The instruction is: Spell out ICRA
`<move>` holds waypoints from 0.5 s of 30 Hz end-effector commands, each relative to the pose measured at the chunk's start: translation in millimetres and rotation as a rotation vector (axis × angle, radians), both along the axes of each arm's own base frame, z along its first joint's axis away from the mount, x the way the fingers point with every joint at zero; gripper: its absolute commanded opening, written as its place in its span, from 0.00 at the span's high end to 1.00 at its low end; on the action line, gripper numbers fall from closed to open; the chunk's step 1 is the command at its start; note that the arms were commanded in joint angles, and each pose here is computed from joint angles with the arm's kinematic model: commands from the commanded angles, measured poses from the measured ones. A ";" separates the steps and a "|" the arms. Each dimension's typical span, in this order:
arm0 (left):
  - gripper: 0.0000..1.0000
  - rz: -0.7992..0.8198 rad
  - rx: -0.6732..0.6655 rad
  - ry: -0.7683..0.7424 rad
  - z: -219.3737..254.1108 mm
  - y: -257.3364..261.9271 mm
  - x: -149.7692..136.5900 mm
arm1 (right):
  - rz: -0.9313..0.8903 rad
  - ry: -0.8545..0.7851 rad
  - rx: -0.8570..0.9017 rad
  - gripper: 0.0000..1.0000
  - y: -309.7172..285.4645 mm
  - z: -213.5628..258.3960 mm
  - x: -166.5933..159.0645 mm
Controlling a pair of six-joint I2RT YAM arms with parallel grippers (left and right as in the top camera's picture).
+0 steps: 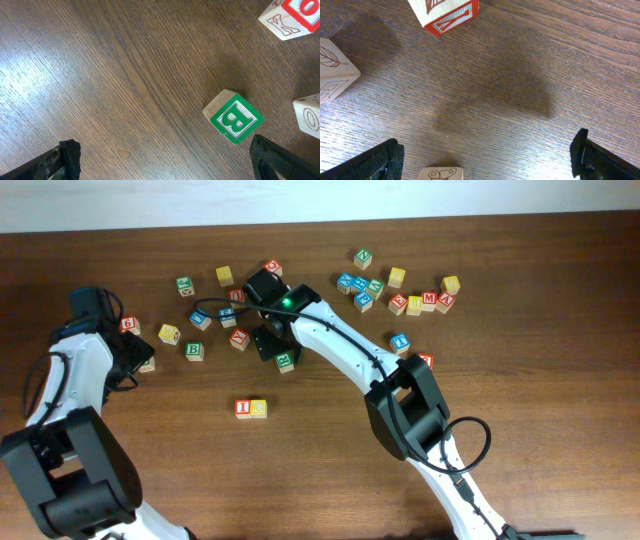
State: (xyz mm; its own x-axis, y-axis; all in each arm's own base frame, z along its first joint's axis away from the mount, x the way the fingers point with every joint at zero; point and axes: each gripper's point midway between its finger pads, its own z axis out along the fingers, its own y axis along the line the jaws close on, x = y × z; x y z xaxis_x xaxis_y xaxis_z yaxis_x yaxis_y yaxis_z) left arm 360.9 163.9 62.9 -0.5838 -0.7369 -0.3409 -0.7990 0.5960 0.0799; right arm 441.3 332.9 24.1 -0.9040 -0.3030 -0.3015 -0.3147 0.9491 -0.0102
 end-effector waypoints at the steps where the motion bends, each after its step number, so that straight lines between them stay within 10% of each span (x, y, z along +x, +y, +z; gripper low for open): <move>1: 0.01 0.005 0.008 -0.017 7.2 1.0 -0.7 | -0.002 0.013 -0.011 0.02 0.1 -8.4 -3.1; 15: 0.01 0.005 0.008 -0.017 7.2 1.0 -0.7 | 0.020 0.135 -0.003 0.36 -1.7 -14.3 -28.9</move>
